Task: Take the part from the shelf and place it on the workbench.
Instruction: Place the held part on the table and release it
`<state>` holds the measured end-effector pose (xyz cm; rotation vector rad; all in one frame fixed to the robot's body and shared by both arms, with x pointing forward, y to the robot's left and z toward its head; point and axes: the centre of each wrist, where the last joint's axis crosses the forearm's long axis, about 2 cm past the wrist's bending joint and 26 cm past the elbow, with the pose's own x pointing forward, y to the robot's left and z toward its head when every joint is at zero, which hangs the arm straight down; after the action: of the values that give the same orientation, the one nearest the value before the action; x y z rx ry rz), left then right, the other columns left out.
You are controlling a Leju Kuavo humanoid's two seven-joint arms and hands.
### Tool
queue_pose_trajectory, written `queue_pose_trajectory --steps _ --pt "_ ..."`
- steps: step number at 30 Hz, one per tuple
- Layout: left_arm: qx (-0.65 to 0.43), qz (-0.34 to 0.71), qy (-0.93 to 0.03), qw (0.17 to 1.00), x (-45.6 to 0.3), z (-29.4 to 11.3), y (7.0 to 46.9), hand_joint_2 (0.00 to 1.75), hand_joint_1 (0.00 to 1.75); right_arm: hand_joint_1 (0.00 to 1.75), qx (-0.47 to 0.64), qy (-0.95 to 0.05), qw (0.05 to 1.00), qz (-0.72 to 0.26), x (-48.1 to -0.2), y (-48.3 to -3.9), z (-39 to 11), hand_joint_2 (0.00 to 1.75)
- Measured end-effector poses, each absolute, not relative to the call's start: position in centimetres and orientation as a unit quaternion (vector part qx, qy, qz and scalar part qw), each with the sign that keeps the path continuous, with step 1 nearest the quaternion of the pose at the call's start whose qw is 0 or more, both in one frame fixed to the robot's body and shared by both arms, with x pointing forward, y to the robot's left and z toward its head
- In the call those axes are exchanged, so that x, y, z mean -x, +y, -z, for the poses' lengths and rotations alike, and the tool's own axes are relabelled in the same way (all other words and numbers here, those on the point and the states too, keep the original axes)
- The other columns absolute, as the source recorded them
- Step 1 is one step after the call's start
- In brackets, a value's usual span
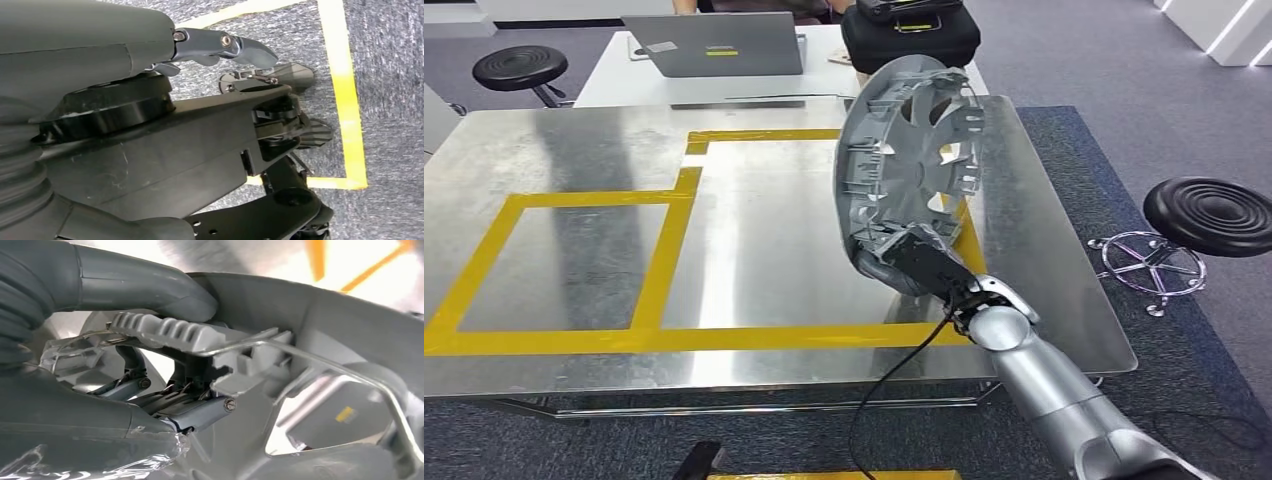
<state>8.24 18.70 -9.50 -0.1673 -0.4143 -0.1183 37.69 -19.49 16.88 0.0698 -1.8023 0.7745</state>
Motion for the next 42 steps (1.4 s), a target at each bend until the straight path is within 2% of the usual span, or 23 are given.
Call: queue_pose_trajectory --steps 6,11,18,27,42 --pt "0.083 0.079 -0.208 0.971 -9.1 9.3 18.7 1.75 0.00 1.75 0.023 -0.695 0.590 -0.410 -40.7 -20.1 -16.3 1.75" --pt "0.082 0.099 -0.205 0.970 -9.5 9.2 18.6 1.75 0.00 1.75 0.024 -0.624 0.609 -0.489 -41.6 -21.1 -14.6 1.75" --pt "0.085 0.114 -0.204 0.969 -9.8 9.1 18.3 1.75 0.00 1.75 0.017 -0.579 0.620 -0.529 -42.1 -23.1 -13.4 1.75" --pt "0.082 0.123 -0.195 0.970 -10.1 9.0 18.1 1.75 0.00 1.75 0.052 -0.576 0.578 -0.576 -41.5 -21.9 -12.3 1.75" --pt "0.069 0.120 -0.186 0.973 -10.1 9.0 18.3 1.75 0.00 1.75 0.037 -0.605 0.539 -0.586 -40.1 -20.0 -10.8 1.75"
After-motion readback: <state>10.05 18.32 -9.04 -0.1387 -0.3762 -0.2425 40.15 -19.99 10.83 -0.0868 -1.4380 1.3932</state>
